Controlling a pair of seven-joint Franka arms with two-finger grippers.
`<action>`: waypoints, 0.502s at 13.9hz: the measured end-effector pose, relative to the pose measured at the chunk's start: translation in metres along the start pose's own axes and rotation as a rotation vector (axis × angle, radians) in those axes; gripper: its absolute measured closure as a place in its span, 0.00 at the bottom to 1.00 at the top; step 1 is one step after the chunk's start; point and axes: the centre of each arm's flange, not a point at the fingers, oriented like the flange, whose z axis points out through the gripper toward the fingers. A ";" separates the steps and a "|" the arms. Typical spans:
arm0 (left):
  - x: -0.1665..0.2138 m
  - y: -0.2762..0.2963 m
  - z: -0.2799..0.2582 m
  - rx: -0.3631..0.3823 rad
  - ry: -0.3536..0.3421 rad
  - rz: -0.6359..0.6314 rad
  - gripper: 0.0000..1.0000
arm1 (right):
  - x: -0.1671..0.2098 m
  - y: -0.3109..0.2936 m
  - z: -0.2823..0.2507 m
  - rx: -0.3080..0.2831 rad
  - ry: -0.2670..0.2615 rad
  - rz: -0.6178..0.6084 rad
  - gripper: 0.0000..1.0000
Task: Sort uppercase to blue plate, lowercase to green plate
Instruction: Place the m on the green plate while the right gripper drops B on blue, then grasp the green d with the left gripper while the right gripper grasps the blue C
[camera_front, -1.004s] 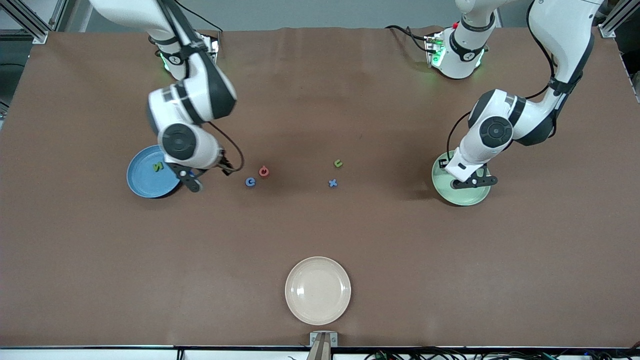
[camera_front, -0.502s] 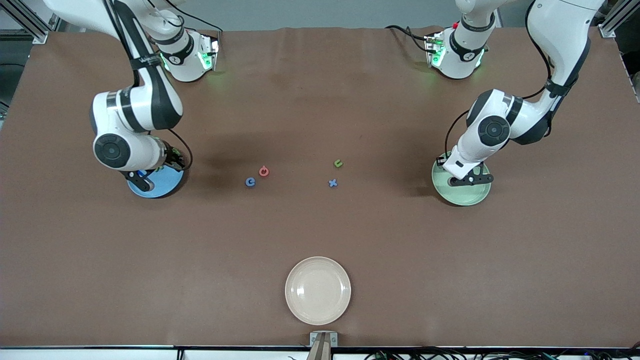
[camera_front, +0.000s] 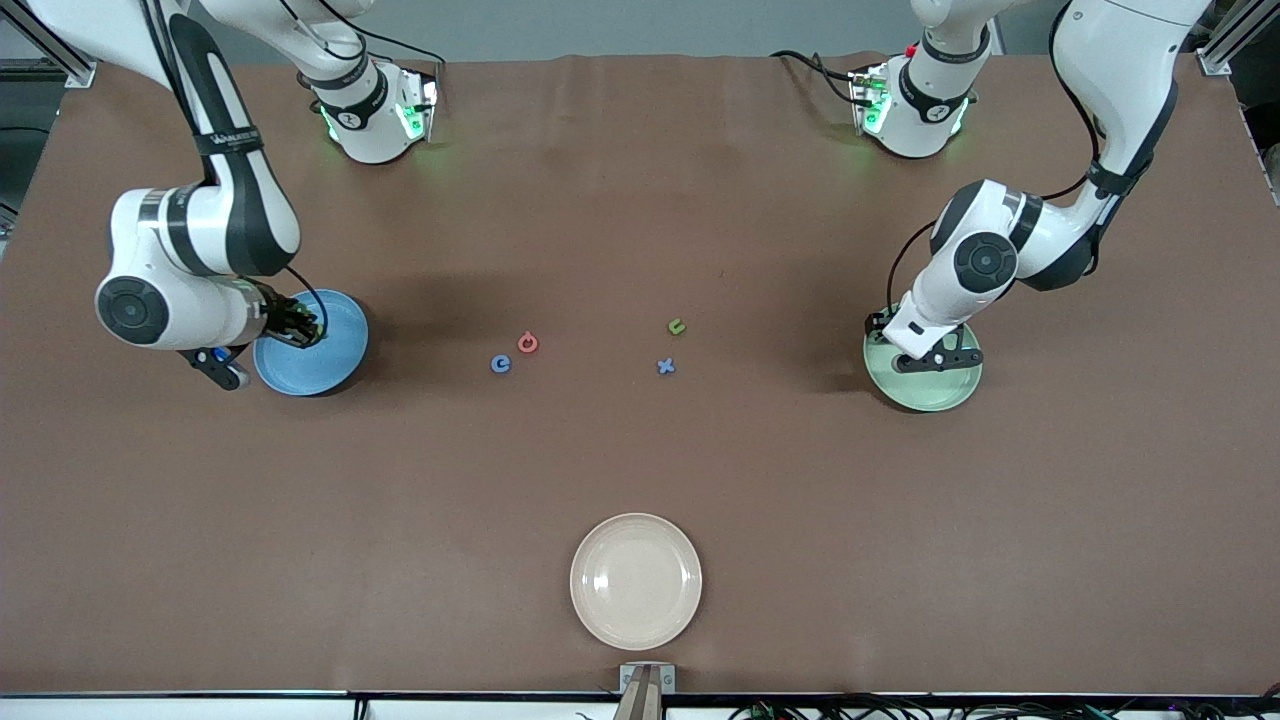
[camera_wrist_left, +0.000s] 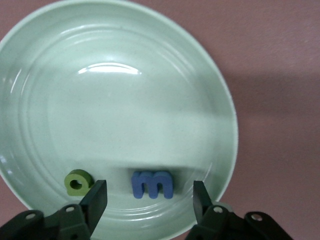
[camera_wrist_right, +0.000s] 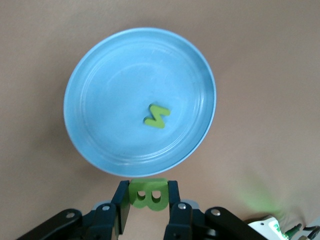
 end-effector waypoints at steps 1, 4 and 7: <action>0.002 0.008 -0.007 -0.006 0.015 0.013 0.17 | 0.003 0.004 0.001 0.002 -0.003 0.000 0.60; 0.008 0.047 -0.038 -0.037 0.080 0.023 0.00 | 0.002 0.003 0.001 0.002 -0.003 -0.005 0.30; 0.005 0.095 -0.068 -0.082 0.134 -0.031 0.00 | -0.001 -0.001 -0.001 0.003 0.001 -0.014 0.01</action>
